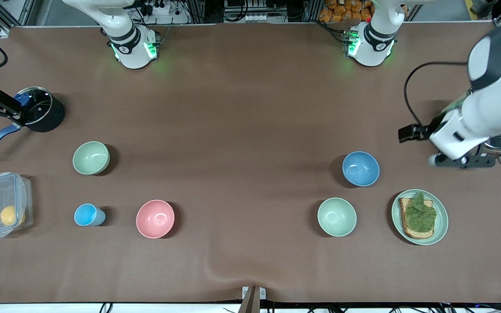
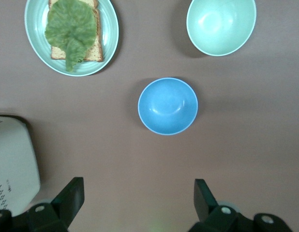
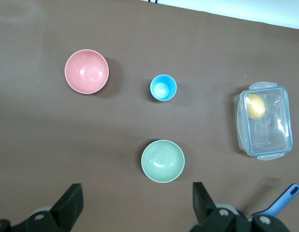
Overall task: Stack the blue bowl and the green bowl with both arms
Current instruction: 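Move the left gripper to the blue bowl while the right gripper reaches the green bowl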
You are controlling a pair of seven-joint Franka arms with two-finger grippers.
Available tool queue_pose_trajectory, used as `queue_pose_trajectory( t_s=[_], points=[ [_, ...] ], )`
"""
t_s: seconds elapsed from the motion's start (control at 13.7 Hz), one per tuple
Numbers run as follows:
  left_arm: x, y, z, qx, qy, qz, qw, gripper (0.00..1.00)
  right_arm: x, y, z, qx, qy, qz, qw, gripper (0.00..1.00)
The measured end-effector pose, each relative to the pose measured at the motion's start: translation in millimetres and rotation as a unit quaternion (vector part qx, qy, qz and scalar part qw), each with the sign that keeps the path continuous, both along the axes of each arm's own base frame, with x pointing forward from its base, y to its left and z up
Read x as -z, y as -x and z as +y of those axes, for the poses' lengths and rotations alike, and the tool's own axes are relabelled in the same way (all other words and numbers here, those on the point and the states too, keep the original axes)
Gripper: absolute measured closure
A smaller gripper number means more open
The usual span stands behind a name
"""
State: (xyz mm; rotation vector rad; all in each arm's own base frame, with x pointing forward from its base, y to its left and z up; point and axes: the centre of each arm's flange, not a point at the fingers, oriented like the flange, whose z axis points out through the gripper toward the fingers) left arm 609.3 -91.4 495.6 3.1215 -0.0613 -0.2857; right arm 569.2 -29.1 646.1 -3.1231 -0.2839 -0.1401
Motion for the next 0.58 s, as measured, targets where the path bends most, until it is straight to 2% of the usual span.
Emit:
queue_pose_trajectory(
  t_s=[0.36,0.58],
  points=[
    [70,-22,-1,-0.002,0.001,0.032,0.999,0.00,25,-6,-13,0.011,0.001,0.024,1.000,0.00],
    [114,-27,6,-0.007,-0.002,0.059,0.998,0.00,62,-17,-17,0.015,0.000,0.060,0.998,0.00]
  ],
)
